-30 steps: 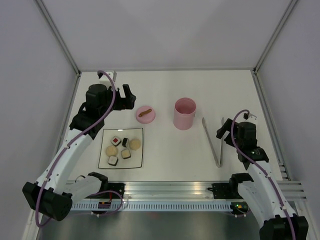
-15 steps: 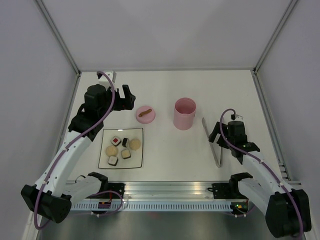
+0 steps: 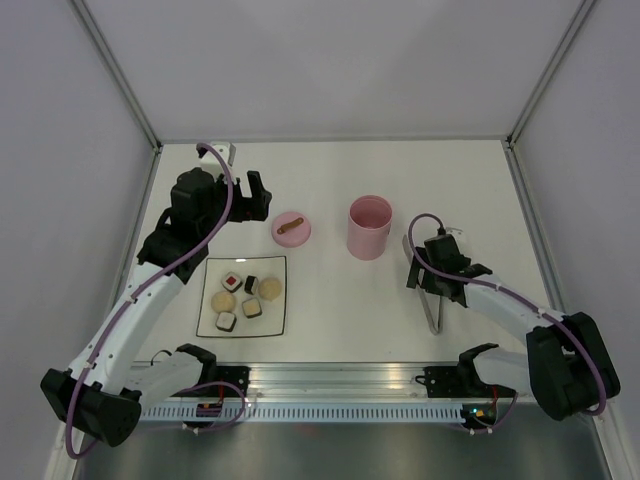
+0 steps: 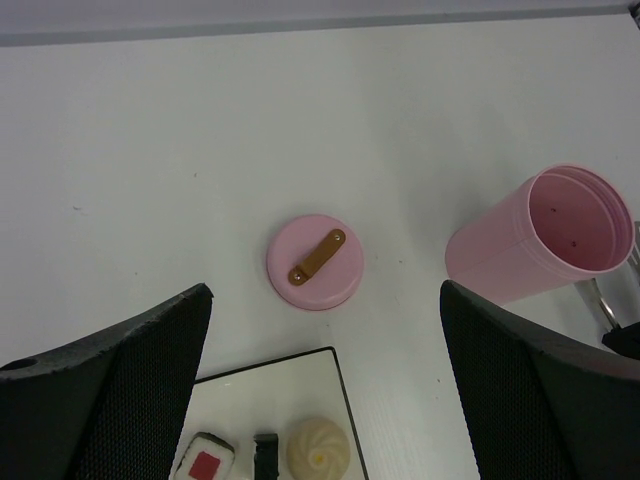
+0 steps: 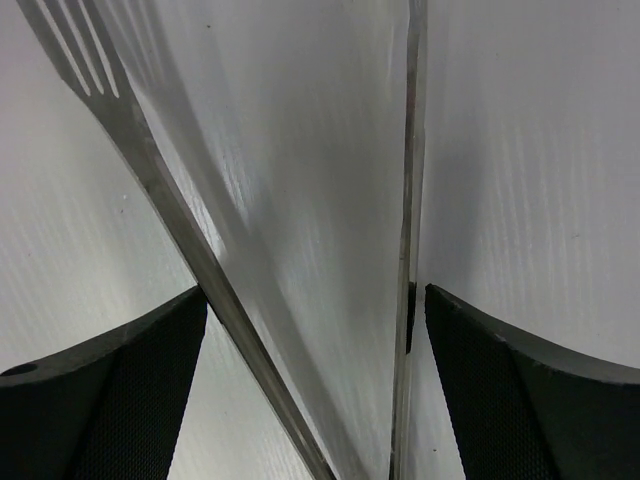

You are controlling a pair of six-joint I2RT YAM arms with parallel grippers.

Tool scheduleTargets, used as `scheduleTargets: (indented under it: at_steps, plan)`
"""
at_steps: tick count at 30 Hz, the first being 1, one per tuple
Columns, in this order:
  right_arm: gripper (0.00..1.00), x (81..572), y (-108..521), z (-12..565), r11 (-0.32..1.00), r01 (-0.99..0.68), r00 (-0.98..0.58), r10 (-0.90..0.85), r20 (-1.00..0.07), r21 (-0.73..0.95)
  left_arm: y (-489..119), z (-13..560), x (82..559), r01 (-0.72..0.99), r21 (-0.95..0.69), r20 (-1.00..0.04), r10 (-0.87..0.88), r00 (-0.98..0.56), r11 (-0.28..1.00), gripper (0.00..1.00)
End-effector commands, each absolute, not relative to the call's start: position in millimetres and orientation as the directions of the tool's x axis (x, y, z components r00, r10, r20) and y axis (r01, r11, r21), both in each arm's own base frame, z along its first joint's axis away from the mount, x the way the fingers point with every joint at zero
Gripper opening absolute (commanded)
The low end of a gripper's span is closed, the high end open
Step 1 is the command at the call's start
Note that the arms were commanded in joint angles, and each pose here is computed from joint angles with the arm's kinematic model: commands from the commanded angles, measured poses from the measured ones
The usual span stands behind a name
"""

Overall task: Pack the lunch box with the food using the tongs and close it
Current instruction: Pick up the clamp at the center of the board.

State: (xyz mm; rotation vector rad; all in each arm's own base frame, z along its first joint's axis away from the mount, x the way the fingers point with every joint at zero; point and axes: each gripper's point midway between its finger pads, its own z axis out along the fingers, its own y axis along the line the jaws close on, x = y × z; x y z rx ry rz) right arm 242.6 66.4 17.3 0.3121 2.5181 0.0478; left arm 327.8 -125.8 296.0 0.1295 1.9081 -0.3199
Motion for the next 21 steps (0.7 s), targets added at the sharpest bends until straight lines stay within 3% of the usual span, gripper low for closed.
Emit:
scheduleTargets:
  at_steps: [1, 4, 9, 11, 16, 21]
  plan:
    - [0.95, 260, 60, 29, 0.961, 0.269, -0.762, 0.249, -0.597, 0.058, -123, 303, 330, 0.246, -0.109, -0.950, -0.028, -0.312, 0.963, 1.00]
    - [0.91, 263, 56, 25, 0.952, 0.303, -0.755, 0.264, -0.600, 0.037, -123, 302, 331, 0.241, -0.103, -0.949, -0.023, -0.314, 0.965, 1.00]
    - [0.67, 277, 55, 28, 0.940, 0.340, -0.732, 0.284, -0.619, 0.029, -120, 300, 332, 0.227, -0.093, -0.949, -0.017, -0.314, 0.970, 1.00]
    - [0.64, 283, 50, 30, 0.927, 0.375, -0.719, 0.298, -0.628, 0.010, -120, 300, 332, 0.226, -0.090, -0.949, -0.015, -0.315, 0.970, 1.00]
    - [0.65, 314, 49, 47, 0.904, 0.428, -0.670, 0.316, -0.672, -0.002, -120, 300, 331, 0.228, -0.087, -0.950, -0.012, -0.313, 0.970, 1.00]
    - [0.74, 338, 54, 37, 0.915, 0.397, -0.704, 0.257, -0.662, -0.068, -117, 302, 331, 0.216, -0.079, -0.952, -0.009, -0.306, 0.973, 1.00]
